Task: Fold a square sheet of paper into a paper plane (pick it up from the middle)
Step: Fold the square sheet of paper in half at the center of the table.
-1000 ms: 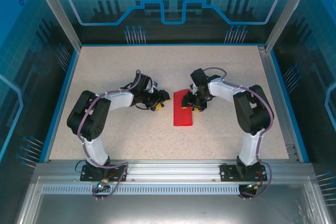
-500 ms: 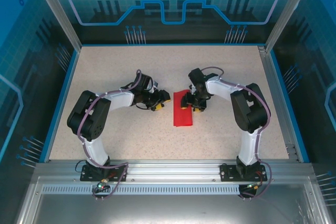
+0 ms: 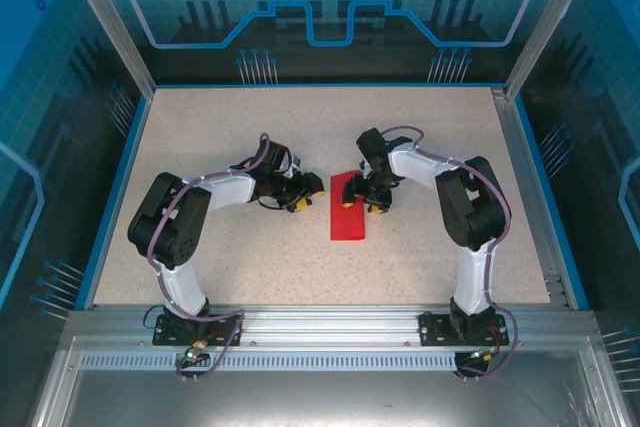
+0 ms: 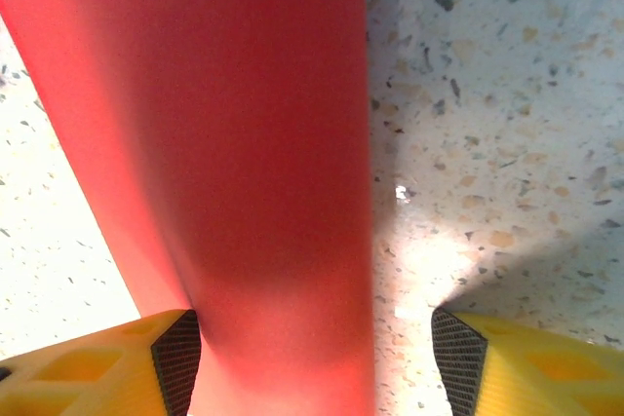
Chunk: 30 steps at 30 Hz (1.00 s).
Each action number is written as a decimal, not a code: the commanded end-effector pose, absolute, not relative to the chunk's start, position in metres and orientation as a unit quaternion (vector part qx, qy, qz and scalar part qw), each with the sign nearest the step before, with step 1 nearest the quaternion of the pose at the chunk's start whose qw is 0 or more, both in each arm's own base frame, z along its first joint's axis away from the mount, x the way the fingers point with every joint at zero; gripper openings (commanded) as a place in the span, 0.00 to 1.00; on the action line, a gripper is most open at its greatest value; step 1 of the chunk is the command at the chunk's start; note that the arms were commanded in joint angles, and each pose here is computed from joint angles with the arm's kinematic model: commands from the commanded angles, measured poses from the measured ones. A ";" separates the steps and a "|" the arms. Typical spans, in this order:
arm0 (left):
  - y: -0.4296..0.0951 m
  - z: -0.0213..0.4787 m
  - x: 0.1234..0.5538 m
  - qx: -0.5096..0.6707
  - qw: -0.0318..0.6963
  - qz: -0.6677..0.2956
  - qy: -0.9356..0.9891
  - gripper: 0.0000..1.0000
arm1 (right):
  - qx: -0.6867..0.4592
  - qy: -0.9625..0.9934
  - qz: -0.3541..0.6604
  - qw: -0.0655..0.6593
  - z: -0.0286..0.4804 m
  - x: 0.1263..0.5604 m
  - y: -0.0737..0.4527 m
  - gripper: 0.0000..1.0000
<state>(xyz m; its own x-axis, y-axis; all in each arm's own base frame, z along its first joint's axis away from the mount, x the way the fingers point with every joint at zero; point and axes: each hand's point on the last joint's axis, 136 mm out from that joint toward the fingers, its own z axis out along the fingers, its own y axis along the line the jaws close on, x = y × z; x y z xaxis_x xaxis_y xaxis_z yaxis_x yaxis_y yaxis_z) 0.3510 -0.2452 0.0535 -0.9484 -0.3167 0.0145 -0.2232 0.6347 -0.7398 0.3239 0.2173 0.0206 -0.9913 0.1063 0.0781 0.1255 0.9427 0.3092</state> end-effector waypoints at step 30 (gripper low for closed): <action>-0.258 0.072 0.354 -0.115 0.076 -0.396 0.908 0.44 | -0.064 -0.993 -0.062 0.077 -0.030 0.306 0.198 0.69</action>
